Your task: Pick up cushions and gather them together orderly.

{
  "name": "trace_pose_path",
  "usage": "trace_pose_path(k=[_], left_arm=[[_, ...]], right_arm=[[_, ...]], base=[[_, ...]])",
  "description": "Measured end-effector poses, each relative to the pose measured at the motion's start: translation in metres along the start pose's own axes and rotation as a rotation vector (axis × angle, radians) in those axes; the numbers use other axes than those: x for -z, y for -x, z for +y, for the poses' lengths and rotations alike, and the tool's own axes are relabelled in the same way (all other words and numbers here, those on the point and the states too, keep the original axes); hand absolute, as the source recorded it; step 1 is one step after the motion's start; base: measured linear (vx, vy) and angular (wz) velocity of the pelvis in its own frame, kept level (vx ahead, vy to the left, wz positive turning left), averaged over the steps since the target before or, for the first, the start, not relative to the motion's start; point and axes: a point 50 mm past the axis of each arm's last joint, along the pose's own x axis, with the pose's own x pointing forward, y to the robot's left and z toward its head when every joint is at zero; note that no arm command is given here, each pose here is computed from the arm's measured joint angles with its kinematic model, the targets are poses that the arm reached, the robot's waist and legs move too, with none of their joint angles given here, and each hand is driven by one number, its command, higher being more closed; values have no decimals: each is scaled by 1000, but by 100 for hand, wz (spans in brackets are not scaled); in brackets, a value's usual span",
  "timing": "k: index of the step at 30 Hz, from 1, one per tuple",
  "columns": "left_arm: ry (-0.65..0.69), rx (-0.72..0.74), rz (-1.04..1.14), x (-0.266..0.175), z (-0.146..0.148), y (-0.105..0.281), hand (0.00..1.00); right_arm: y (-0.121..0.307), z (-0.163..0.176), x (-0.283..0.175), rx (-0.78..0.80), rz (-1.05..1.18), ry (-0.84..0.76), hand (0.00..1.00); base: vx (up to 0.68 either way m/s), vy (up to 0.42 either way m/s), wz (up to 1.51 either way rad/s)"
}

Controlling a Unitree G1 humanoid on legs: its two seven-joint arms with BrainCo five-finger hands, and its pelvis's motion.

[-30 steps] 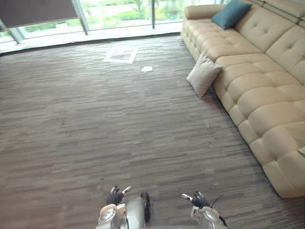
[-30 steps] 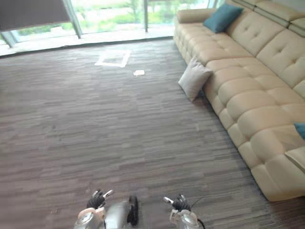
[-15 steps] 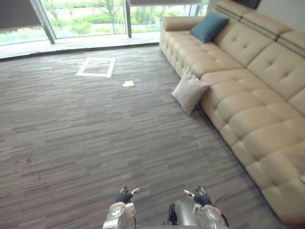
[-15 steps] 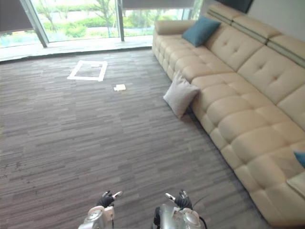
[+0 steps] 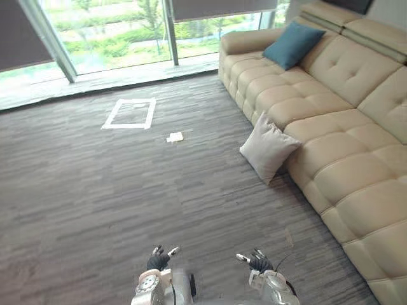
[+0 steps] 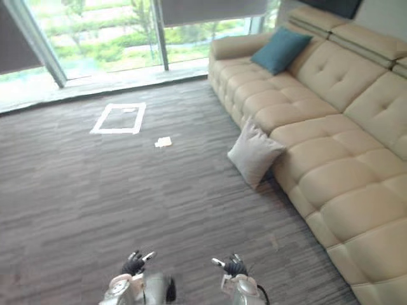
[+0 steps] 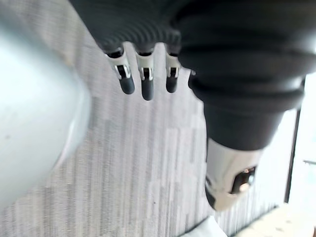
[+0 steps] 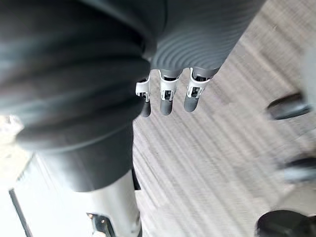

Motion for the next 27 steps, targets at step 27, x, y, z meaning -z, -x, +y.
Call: trace_pose_path(k=[27], left_arm=[[-79, 29, 123, 22, -5, -1, 0]], right_arm=[[1, -22, 1, 50, -4, 13, 0]], base=[[505, 118, -28]])
